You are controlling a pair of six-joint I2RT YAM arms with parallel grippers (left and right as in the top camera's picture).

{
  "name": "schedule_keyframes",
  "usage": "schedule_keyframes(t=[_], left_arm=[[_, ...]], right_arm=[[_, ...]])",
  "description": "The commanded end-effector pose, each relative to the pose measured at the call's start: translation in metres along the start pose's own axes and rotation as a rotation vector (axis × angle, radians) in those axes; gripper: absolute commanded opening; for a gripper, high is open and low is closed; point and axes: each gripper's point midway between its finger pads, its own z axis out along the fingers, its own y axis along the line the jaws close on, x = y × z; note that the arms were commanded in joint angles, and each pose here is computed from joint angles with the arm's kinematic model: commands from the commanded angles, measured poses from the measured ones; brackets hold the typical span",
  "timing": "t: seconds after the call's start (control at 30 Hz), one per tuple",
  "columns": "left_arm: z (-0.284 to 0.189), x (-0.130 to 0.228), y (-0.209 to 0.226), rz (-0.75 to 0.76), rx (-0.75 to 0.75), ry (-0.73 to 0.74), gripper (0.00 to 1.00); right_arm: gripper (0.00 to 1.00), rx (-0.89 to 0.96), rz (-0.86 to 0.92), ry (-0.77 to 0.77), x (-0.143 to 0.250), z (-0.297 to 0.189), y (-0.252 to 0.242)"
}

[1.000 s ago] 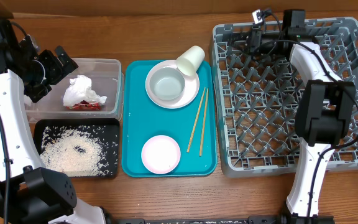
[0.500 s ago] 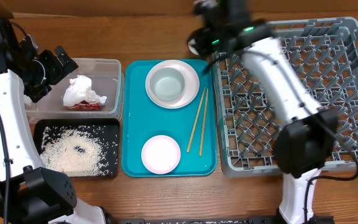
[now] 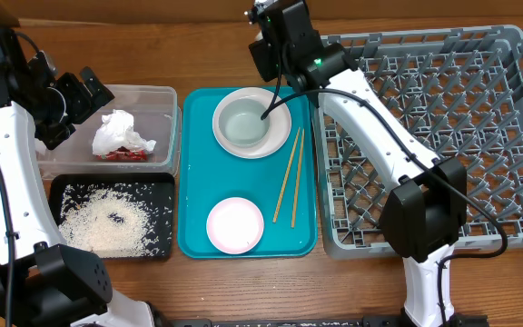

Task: Sort waste into correct bins and load items into the dishwasher

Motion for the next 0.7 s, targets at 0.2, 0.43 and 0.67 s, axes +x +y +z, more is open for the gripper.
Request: schedule_keyframes(t=[0.2, 0.43, 0.67], left_arm=[[-0.009, -0.004, -0.004, 0.001, 0.005, -0.031, 1.0], [-0.009, -0.004, -0.004, 0.001, 0.005, -0.031, 1.0], [-0.009, -0.004, -0.004, 0.001, 0.005, -0.031, 1.0]], right_arm=[[0.59, 0.037, 0.098, -0.064, -0.043, -0.038, -0.021], [0.89, -0.019, 0.096, -0.078, -0.045, -0.03, -0.01], [1.0, -0.02, 0.092, -0.038, -0.034, -0.025, -0.009]])
